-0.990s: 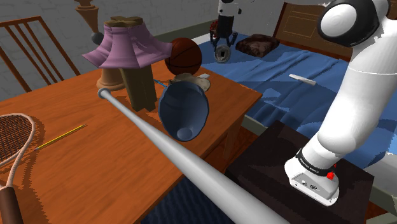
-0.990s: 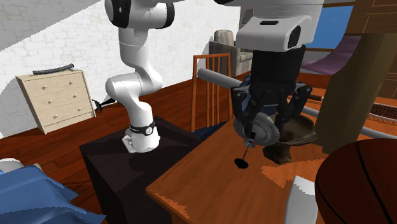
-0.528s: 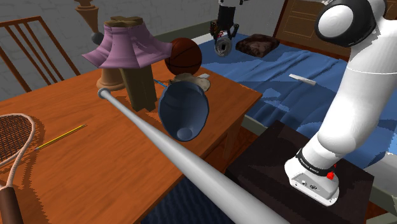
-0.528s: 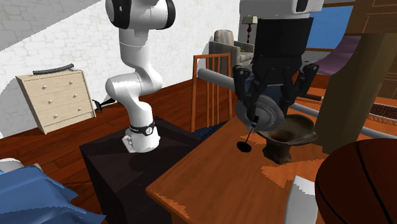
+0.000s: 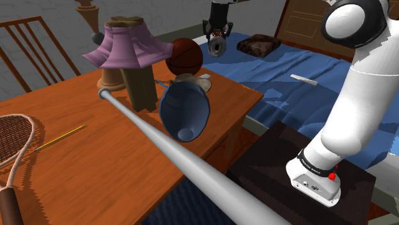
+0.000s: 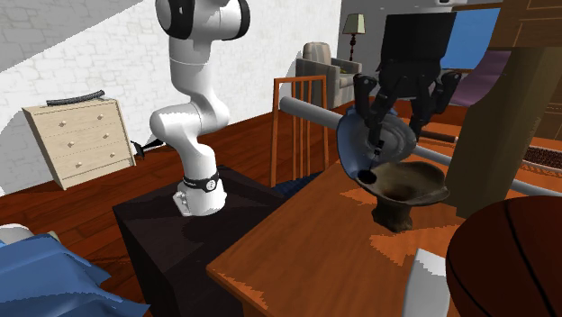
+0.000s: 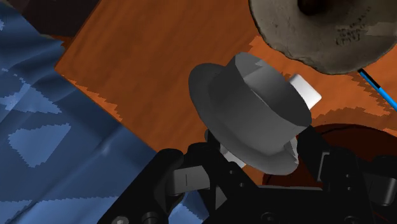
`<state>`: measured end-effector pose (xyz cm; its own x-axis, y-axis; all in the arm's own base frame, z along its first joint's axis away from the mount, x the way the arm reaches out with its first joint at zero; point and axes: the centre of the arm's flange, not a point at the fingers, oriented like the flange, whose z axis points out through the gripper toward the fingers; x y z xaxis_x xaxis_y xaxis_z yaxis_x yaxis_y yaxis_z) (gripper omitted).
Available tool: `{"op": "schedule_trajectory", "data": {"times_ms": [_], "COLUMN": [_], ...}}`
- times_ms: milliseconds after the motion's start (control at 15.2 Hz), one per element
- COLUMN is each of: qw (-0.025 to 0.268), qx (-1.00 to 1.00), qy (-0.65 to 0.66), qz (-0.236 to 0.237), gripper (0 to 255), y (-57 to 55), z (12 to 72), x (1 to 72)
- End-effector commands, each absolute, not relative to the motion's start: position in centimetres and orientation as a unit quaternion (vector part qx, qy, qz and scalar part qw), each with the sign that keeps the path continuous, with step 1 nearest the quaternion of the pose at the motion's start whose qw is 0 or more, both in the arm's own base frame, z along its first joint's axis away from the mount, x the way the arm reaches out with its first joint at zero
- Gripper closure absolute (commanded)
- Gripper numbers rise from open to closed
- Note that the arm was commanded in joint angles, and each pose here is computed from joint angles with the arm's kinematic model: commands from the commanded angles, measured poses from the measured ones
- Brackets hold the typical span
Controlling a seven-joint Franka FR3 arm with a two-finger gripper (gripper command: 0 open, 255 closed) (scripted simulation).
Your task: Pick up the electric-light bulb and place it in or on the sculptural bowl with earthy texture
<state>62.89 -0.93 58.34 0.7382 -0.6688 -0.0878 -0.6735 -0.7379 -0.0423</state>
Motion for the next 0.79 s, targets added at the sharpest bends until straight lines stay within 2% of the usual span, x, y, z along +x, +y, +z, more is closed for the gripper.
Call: {"op": "schedule_trajectory", "data": {"times_ms": [0,726], "qw": [0.035,0.035], "qx": [-0.931,-0.931], "qy": [0.361,0.361], "qz": [0.033,0.033], "gripper": [255,255], "y": [1.7,16.2], "z": [58.4,58.8], "x": [62.9,62.4]}}
